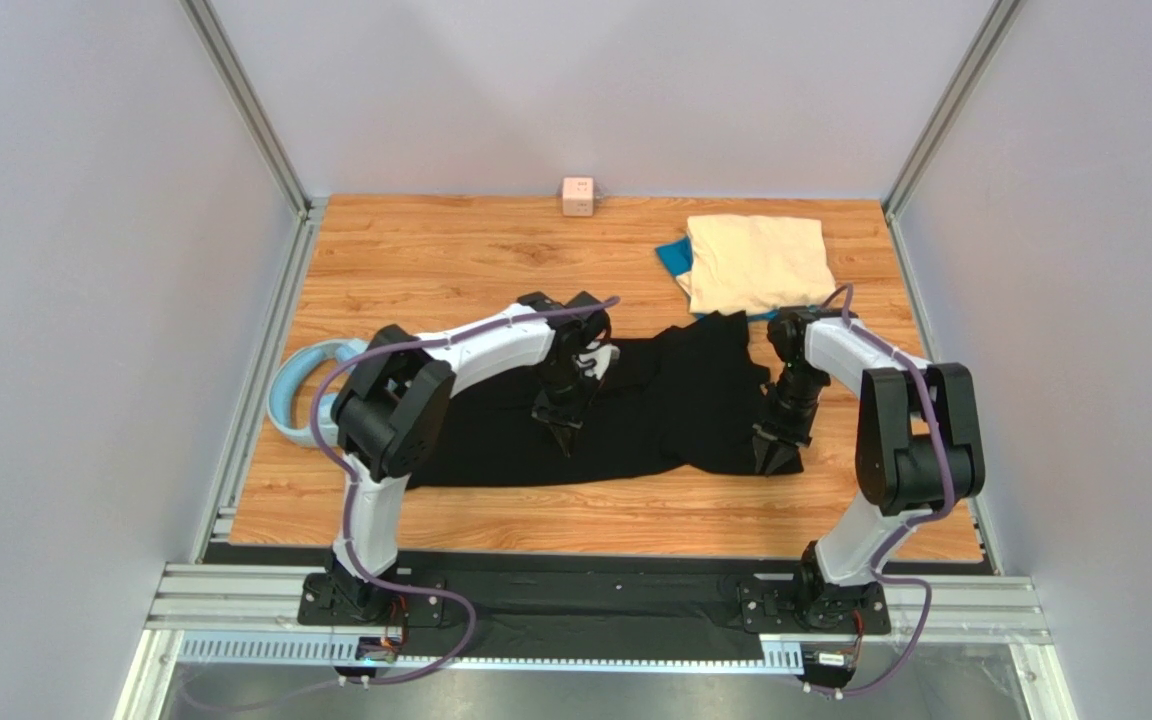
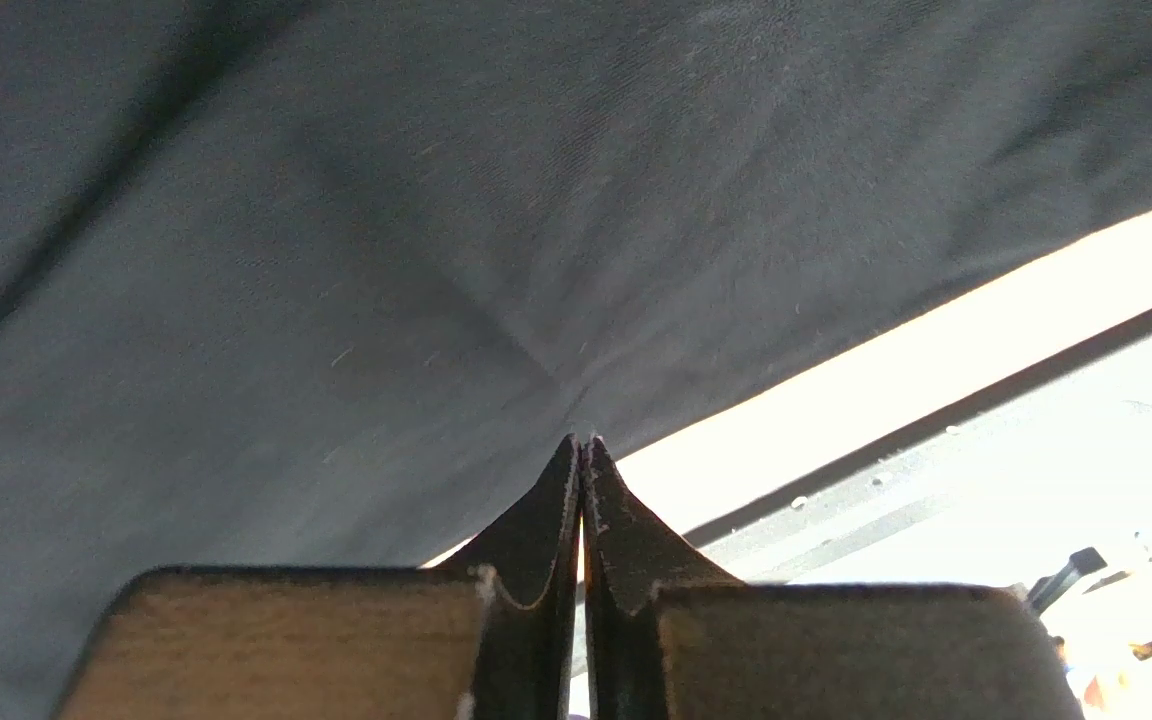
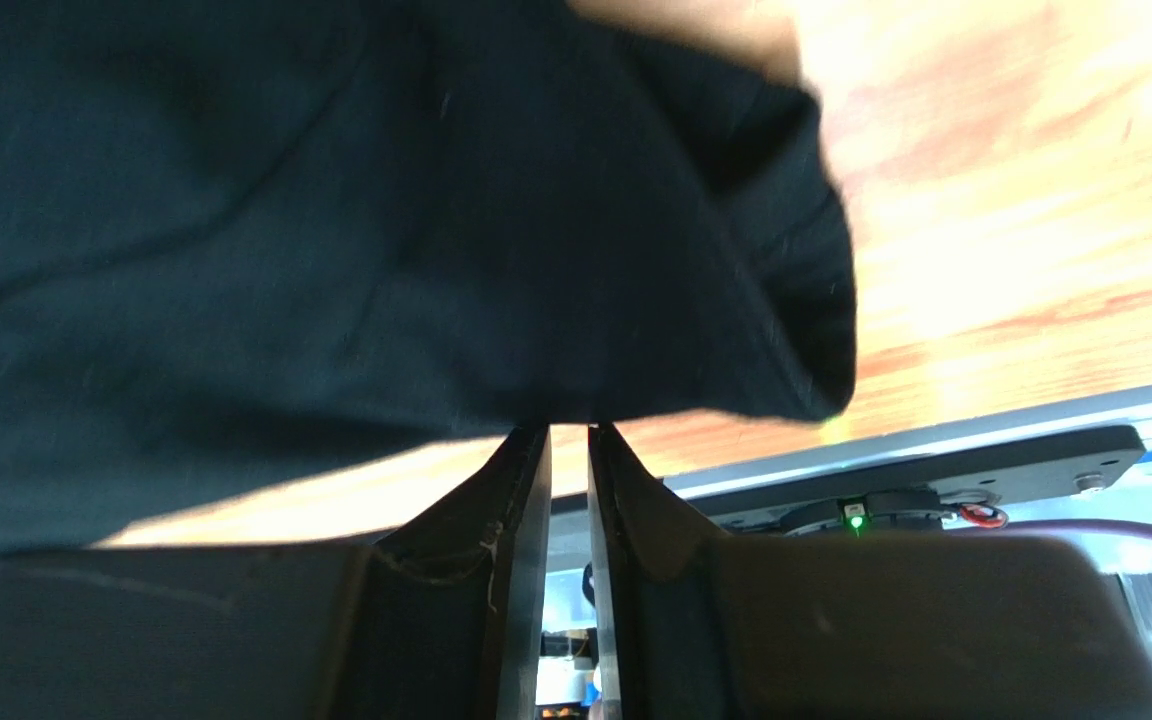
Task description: Fold and stack the t-shirts
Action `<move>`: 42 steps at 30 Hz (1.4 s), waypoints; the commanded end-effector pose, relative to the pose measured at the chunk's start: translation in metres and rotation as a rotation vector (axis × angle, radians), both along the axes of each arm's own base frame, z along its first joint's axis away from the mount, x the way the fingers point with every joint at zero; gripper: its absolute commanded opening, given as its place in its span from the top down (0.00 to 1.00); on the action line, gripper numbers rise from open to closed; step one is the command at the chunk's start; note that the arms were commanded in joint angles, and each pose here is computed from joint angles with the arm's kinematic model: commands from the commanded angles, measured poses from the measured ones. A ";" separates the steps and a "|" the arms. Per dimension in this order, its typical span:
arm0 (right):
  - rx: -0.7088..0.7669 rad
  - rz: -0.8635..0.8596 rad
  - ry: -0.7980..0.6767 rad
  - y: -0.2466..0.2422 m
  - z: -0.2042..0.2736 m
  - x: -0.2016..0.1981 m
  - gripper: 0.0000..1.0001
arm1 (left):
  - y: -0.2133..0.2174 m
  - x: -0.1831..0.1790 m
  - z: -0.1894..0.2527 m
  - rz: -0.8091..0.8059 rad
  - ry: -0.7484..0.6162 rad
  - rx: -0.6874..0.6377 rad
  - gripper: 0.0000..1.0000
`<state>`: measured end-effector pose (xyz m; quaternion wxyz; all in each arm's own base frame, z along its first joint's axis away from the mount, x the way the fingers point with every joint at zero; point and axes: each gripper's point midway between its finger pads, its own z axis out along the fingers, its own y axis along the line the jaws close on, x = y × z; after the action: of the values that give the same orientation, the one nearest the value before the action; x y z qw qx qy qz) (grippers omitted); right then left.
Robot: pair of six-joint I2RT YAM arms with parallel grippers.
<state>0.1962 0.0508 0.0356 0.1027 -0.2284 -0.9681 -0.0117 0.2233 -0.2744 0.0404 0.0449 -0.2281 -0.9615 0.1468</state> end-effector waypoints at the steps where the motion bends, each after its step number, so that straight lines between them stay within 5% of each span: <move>1: -0.076 -0.014 -0.034 -0.009 -0.011 0.027 0.81 | -0.009 -0.003 -0.005 -0.014 0.020 -0.020 0.97; 7: -0.162 -0.020 -0.047 -0.022 -0.018 0.049 1.00 | 0.010 -0.013 -0.026 -0.025 0.026 0.047 1.00; 27: -0.217 0.000 -0.078 -0.035 -0.024 0.090 1.00 | 0.054 -0.042 -0.060 0.024 0.085 0.219 1.00; 42: -0.193 -0.022 -0.185 -0.048 0.026 0.107 0.96 | 0.036 -0.021 -0.036 0.026 0.038 0.135 0.97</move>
<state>0.2809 0.0107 0.0199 0.0656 -0.2475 -0.9642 0.0695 0.1916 -0.2538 0.0129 0.0848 -0.1940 -0.9672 0.1400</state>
